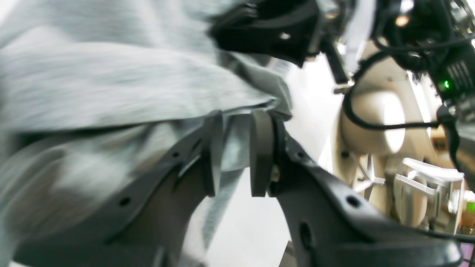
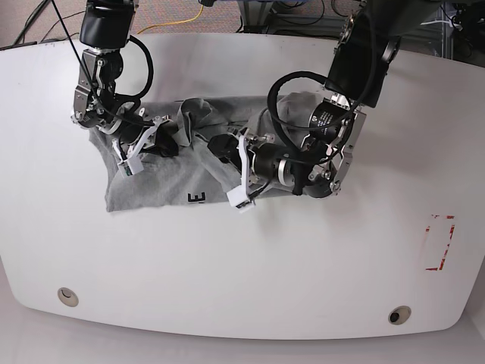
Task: Layout the t-shirt on the table in an organized manner, then fold the t-shirt properly
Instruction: 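Move the left gripper along the fold and grasp the bunched fabric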
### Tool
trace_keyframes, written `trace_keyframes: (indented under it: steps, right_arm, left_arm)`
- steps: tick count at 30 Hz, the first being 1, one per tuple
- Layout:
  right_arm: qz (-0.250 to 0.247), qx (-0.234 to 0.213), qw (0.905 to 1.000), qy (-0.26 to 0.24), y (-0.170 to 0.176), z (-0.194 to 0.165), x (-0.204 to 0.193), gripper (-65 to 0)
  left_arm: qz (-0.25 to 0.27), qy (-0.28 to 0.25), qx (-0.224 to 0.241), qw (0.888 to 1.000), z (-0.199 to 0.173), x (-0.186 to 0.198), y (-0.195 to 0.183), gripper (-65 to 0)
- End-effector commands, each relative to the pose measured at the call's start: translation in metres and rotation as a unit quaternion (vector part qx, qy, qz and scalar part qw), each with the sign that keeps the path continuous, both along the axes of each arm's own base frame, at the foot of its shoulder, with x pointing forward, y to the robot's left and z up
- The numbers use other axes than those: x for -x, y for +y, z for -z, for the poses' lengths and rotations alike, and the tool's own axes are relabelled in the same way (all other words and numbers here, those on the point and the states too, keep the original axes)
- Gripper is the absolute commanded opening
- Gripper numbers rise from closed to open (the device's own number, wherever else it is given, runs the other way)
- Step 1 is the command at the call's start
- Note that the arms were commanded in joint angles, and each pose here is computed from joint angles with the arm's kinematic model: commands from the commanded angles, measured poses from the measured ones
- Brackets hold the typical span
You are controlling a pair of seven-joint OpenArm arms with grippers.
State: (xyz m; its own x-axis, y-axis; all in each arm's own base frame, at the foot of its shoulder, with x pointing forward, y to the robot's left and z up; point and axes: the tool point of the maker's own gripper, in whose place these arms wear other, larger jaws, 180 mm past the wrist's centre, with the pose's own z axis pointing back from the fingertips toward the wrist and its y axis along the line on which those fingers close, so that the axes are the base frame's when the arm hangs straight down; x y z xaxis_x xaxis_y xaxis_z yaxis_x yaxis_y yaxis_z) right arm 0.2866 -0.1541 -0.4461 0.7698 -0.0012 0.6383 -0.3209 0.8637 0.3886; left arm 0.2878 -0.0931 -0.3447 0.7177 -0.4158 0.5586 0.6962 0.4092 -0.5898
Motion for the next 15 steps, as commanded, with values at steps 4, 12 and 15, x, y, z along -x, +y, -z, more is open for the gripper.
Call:
trace_keyframes:
  steps: [4,12,15]
  right_arm:
    - [-0.036,0.093,0.9883,0.115,-0.021,0.042,0.045,-63.1]
    - [-0.036,0.093,0.9883,0.115,-0.021,0.042,0.045,-63.1]
    - [-0.036,0.093,0.9883,0.115,-0.021,0.042,0.045,-63.1]
  left_arm:
    - [0.011,-0.025,0.028,0.999,-0.022,-0.005,-0.016,-53.9]
    - [-0.029,-0.04,0.021,0.999,-0.03,-0.033,0.012,-44.3]
    - [-0.056,-0.041,0.013,0.997,-0.028,-0.045,0.032,-35.4]
